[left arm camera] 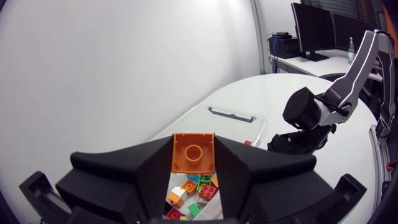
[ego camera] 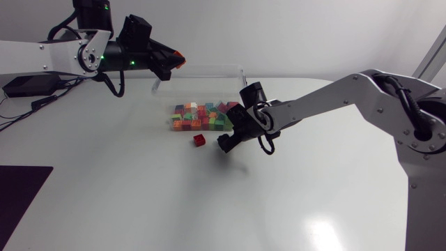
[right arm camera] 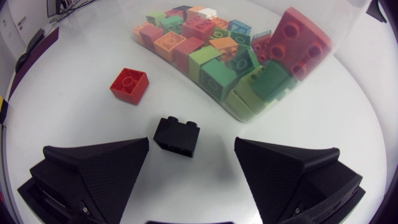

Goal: Place the duplo bricks in the container

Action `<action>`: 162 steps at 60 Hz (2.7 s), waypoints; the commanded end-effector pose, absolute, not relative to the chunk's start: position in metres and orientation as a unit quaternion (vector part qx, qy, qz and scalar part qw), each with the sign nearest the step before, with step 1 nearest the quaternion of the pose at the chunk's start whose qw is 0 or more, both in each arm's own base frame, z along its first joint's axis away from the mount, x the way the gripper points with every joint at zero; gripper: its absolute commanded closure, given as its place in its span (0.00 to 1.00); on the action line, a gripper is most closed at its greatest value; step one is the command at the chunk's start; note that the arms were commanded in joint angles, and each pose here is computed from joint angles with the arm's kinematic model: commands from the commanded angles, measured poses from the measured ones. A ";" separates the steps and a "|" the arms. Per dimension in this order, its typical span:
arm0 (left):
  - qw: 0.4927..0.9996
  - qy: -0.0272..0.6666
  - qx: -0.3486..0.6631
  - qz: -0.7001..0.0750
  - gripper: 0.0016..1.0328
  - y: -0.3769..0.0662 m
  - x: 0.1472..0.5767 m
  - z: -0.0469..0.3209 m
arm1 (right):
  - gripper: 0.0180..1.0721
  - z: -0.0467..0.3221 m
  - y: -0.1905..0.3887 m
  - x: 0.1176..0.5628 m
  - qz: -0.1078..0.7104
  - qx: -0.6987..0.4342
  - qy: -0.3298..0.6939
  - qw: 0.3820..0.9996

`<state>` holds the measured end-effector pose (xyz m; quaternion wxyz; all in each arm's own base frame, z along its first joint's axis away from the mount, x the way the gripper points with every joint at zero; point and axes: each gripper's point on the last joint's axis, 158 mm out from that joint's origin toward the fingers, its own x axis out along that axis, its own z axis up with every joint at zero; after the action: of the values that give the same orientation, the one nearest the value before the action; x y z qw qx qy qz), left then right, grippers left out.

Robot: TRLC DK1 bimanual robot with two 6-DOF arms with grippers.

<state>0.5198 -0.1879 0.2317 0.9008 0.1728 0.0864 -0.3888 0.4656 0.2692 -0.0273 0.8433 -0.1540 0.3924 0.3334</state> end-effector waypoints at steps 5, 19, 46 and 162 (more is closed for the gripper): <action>0.906 0.082 0.158 -0.385 0.73 -0.190 0.536 0.238 | 0.05 -0.034 0.275 0.469 0.327 -0.145 0.397 0.845; 0.910 0.086 0.154 -0.375 0.73 -0.188 0.554 0.231 | 0.31 -0.039 0.281 0.467 0.328 -0.147 0.395 0.845; 0.915 0.101 0.156 -0.358 0.68 -0.198 0.584 0.205 | 0.71 -0.033 0.277 0.463 0.331 -0.151 0.389 0.847; 0.796 0.300 0.272 -0.450 0.05 -0.218 0.472 -0.029 | 0.73 0.226 0.220 0.417 0.327 -0.114 0.209 0.914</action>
<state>0.4633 -0.2131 -0.0188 0.7935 0.2736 0.2979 -0.4547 0.4162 0.2227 0.2071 0.9091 -0.1259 0.2218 0.3293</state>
